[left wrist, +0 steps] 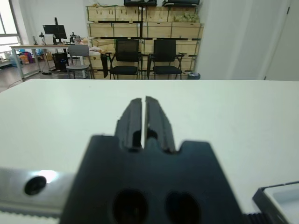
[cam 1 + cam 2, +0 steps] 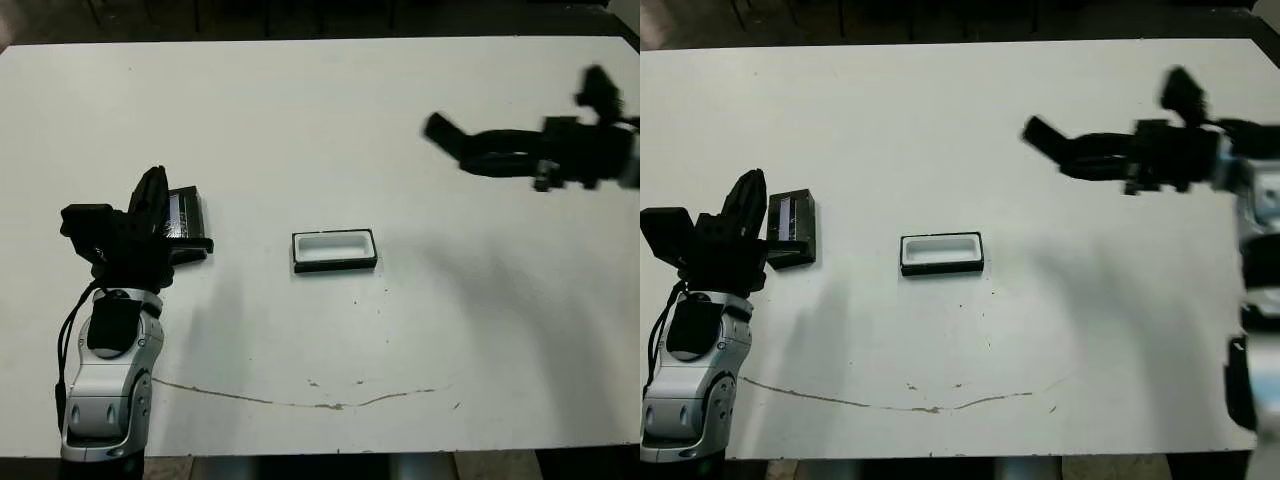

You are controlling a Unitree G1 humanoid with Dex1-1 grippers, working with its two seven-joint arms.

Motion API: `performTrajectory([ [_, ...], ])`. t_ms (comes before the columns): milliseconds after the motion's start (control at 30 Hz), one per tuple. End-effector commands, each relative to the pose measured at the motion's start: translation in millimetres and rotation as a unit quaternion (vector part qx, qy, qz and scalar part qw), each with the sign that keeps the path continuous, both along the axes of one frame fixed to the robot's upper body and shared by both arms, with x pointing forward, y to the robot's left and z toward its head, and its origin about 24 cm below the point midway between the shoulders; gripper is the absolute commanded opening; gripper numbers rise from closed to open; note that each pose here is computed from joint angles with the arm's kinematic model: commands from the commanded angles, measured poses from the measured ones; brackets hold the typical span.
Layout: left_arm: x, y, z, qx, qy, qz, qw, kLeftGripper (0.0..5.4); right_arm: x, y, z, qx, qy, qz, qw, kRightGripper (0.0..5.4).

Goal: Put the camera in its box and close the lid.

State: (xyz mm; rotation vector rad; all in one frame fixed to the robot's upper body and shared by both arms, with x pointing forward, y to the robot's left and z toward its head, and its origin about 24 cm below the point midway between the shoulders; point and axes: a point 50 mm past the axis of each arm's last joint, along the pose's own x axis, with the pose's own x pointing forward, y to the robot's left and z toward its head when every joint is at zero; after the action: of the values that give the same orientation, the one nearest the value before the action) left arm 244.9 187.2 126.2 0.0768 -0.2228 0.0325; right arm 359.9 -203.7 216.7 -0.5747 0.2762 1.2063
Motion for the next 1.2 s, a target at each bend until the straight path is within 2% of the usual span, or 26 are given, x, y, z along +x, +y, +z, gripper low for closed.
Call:
performTrajectory([
  [33, -3.1, 3, -4.9, 0.007, 0.016, 0.009, 1.000, 0.00, 6.4, 26.2, -5.4, -0.041, 0.020, 0.032, 0.998, 0.57],
  [200, -4.1, 2, -4.2, 0.010, 0.016, 0.009, 1.000, 0.00, 11.6, 55.8, -14.5, -0.141, -0.003, 0.072, 0.987, 0.57],
  [333, -3.6, 2, -4.7, 0.005, 0.018, 0.009, 1.000, 0.00, 10.5, 74.0, -20.0, -0.169, 0.009, 0.099, 0.981, 0.57],
  [567, -2.1, 1, -5.5, 0.002, 0.019, 0.007, 1.000, 0.00, 5.0, 95.3, -22.7, -0.215, 0.032, 0.128, 0.968, 0.57],
  [700, -1.9, -1, -5.7, 0.003, 0.018, 0.004, 1.000, 0.00, -0.4, 103.4, -25.4, -0.254, 0.019, 0.147, 0.956, 0.57],
  [867, -2.2, -1, -6.4, 0.003, 0.018, 0.003, 1.000, 0.00, -6.3, 108.7, -31.4, -0.256, 0.031, 0.180, 0.949, 0.57],
  [1200, -3.3, -5, -4.8, 0.002, 0.018, 0.002, 1.000, 0.00, -17.4, 115.4, -28.4, -0.295, 0.026, 0.194, 0.935, 0.57],
])
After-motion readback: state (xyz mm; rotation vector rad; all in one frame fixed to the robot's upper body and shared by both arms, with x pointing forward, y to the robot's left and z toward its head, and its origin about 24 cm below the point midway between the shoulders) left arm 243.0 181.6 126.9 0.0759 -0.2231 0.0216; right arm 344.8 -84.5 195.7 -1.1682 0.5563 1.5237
